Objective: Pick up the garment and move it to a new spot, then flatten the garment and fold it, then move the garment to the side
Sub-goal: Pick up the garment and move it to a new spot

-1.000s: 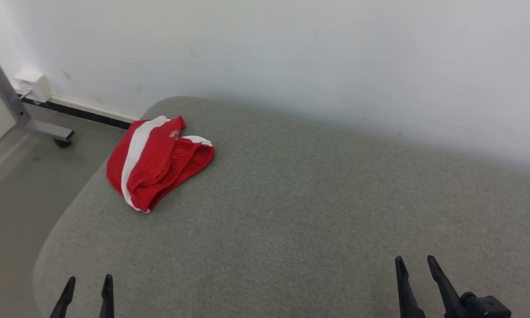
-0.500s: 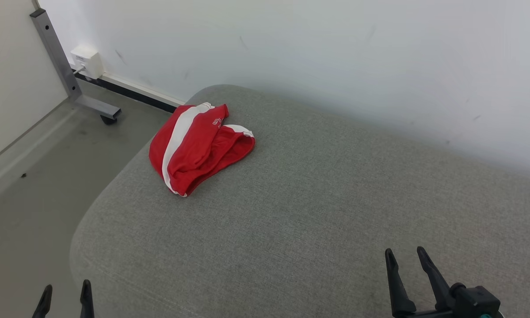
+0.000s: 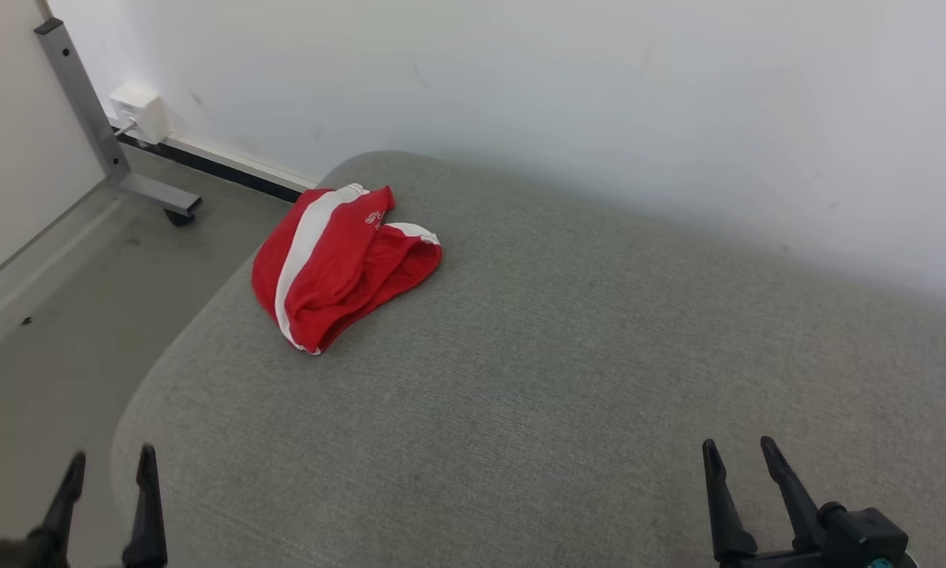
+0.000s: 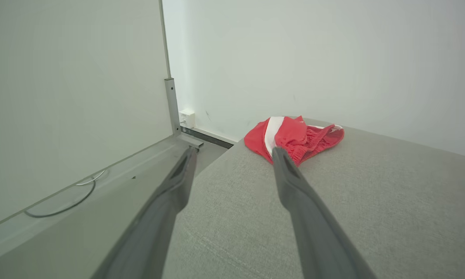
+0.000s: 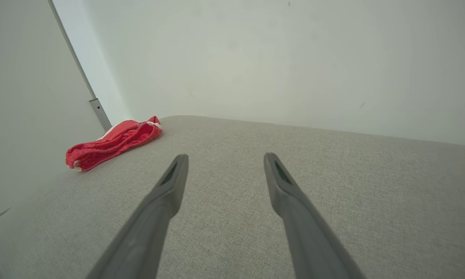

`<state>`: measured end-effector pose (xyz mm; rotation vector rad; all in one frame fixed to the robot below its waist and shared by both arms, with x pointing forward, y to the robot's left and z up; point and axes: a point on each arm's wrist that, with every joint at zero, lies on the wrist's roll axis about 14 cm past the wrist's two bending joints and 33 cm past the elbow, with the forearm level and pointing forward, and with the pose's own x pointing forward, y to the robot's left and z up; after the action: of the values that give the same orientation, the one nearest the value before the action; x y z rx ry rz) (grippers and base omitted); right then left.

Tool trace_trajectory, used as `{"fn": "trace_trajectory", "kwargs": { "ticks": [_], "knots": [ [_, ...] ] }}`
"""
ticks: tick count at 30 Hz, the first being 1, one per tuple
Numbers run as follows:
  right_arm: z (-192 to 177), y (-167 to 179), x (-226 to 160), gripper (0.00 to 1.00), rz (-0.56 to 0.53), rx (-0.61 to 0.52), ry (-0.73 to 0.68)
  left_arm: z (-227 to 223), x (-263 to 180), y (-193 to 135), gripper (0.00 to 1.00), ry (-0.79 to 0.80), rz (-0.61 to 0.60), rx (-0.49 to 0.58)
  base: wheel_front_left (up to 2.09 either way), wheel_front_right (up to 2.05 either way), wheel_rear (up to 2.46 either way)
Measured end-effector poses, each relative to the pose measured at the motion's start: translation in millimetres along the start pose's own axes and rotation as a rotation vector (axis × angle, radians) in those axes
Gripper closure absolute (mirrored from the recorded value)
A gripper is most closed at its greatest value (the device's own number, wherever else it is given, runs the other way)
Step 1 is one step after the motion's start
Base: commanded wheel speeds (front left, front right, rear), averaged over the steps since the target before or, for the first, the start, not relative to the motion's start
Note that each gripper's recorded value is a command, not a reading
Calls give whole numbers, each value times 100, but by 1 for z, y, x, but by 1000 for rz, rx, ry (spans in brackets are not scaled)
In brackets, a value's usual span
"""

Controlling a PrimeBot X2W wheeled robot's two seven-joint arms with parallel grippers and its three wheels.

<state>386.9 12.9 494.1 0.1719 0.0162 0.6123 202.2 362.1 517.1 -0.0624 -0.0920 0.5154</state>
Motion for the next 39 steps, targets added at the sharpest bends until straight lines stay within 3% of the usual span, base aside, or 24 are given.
{"fn": "trace_trajectory", "kwargs": {
  "ticks": [9,15,22,31,39],
  "knots": [
    [20,-36,5,0,-73,-54,-40,60,80,-24,0,-154,-75,13,0,0,0],
    [37,-97,2,0,-210,-109,-83,94,158,-55,0,-220,-143,64,0,0,0],
    [29,-154,-22,0,-371,-121,-64,93,230,-92,0,-192,-213,136,0,0,0],
    [7,-198,-50,0,-511,-131,1,18,293,-123,0,20,-246,164,0,0,0],
    [0,-221,-70,0,-590,-158,44,-85,301,-136,0,331,-260,208,0,0,0]
  ]
}}
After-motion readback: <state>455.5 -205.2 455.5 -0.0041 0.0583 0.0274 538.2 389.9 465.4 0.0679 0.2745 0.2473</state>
